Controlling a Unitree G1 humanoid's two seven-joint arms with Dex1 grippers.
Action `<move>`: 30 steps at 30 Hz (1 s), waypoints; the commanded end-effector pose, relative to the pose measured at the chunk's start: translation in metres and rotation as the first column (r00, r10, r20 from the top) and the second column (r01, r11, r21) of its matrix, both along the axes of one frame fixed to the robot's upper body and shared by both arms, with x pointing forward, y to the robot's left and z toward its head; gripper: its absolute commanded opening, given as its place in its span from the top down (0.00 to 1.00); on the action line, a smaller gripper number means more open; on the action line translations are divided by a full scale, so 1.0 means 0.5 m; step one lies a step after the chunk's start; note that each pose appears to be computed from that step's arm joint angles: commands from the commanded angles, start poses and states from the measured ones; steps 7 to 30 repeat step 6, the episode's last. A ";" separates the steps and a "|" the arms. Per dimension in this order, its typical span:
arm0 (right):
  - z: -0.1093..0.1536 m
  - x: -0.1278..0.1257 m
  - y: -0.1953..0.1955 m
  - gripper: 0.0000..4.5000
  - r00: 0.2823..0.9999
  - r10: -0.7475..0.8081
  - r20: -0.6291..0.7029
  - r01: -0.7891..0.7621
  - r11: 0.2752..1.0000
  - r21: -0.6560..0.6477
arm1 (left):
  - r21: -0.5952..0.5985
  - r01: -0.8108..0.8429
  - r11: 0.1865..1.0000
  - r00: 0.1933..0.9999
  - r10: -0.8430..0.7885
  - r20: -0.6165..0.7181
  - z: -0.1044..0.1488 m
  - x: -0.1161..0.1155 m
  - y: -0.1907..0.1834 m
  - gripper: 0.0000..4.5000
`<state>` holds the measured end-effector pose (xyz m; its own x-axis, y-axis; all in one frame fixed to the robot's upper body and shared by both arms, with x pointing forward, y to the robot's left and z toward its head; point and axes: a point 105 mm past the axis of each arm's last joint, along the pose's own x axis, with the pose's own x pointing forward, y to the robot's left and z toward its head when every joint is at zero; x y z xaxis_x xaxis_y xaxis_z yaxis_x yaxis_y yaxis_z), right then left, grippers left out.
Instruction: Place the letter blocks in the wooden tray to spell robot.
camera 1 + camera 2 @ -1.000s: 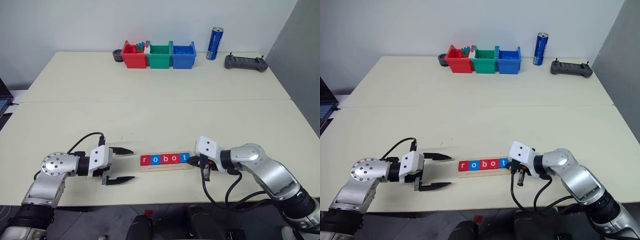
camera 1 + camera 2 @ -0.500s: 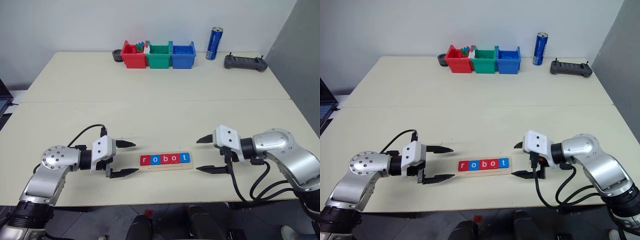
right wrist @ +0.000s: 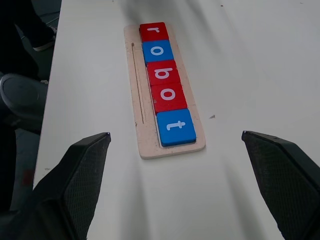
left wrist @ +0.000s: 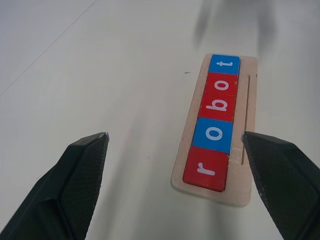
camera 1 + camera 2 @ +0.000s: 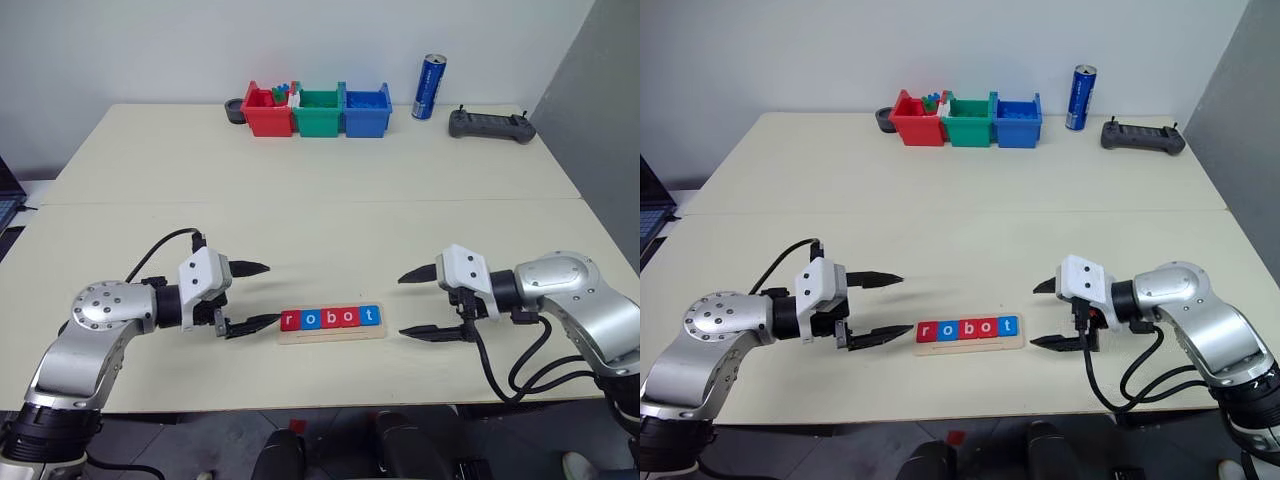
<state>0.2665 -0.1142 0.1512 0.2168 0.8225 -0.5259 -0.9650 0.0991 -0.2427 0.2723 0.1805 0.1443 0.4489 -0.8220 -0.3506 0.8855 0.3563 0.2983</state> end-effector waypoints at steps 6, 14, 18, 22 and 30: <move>0.027 0.002 -0.006 0.01 0.998 0.014 0.061 -0.014 1.000 0.000 | -0.037 0.030 0.999 0.999 -0.029 0.040 0.026 -0.009 -0.008 0.00; 0.027 0.002 -0.006 0.01 0.998 0.014 0.061 -0.014 1.000 0.000 | -0.037 0.030 0.999 0.999 -0.029 0.040 0.026 -0.009 -0.008 0.00; 0.027 0.002 -0.006 0.01 0.998 0.014 0.061 -0.014 1.000 0.000 | -0.037 0.030 0.999 0.999 -0.029 0.040 0.026 -0.009 -0.008 0.00; 0.027 0.002 -0.006 0.01 0.998 0.014 0.061 -0.014 1.000 0.000 | -0.037 0.030 0.999 0.999 -0.029 0.040 0.026 -0.009 -0.008 0.00; 0.027 0.002 -0.006 0.01 0.998 0.014 0.061 -0.014 1.000 0.000 | -0.037 0.030 0.999 0.999 -0.029 0.040 0.026 -0.009 -0.008 0.00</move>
